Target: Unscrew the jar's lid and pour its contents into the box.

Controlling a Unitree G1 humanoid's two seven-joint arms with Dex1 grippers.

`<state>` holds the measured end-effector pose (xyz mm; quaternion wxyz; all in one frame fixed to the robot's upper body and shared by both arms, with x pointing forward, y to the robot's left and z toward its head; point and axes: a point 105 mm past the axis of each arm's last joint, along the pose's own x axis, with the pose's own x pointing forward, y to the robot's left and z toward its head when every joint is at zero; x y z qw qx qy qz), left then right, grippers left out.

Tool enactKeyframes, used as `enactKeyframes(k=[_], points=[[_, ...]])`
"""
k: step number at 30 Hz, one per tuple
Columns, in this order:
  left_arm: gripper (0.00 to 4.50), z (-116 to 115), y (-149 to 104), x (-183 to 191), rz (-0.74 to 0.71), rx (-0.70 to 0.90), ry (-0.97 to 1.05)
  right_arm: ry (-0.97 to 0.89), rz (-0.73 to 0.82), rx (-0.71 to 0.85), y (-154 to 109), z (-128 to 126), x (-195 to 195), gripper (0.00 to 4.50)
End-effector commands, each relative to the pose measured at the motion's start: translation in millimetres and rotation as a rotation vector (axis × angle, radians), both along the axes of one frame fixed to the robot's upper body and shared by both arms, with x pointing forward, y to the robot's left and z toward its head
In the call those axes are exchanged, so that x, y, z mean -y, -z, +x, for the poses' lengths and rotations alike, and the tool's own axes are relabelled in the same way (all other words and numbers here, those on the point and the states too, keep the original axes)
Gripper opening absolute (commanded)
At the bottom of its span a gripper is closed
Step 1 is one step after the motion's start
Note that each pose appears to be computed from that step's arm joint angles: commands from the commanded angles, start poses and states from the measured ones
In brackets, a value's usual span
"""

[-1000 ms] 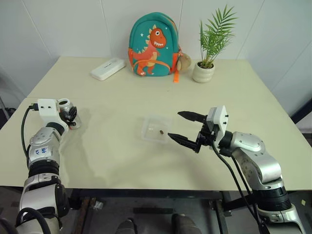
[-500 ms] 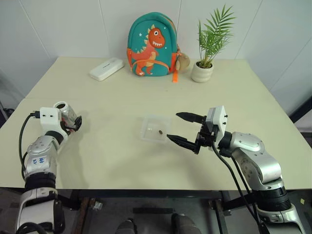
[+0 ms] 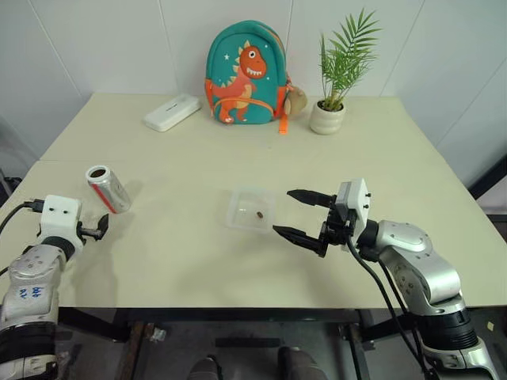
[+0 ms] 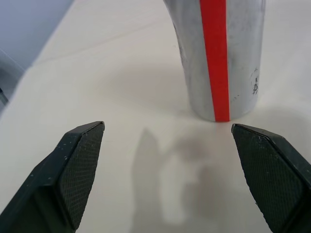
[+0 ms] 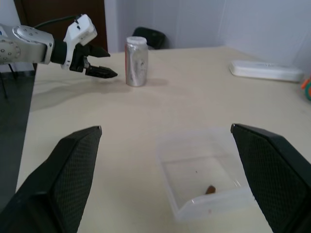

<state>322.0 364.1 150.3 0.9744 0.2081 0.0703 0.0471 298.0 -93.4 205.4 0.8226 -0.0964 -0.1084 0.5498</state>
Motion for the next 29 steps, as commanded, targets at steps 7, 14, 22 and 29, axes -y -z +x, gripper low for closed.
enactKeyframes(k=[7, 14, 22, 29], points=[[4.47, -40, -22, 95, 0.276, -0.097, 0.704, 0.013, -0.114, 0.100, -15, 0, 37, 4.50], [4.47, -44, -22, 122, 0.283, -0.088, 0.903, 0.043, -0.199, 0.114, -10, -2, 63, 4.50], [4.47, -42, -25, 136, 0.265, -0.037, 0.964, 0.068, -0.198, 0.076, -8, -6, 67, 4.50], [4.47, -31, -44, 127, 0.247, 0.030, 0.912, 0.093, -0.212, 0.014, -3, -7, 80, 4.50]])
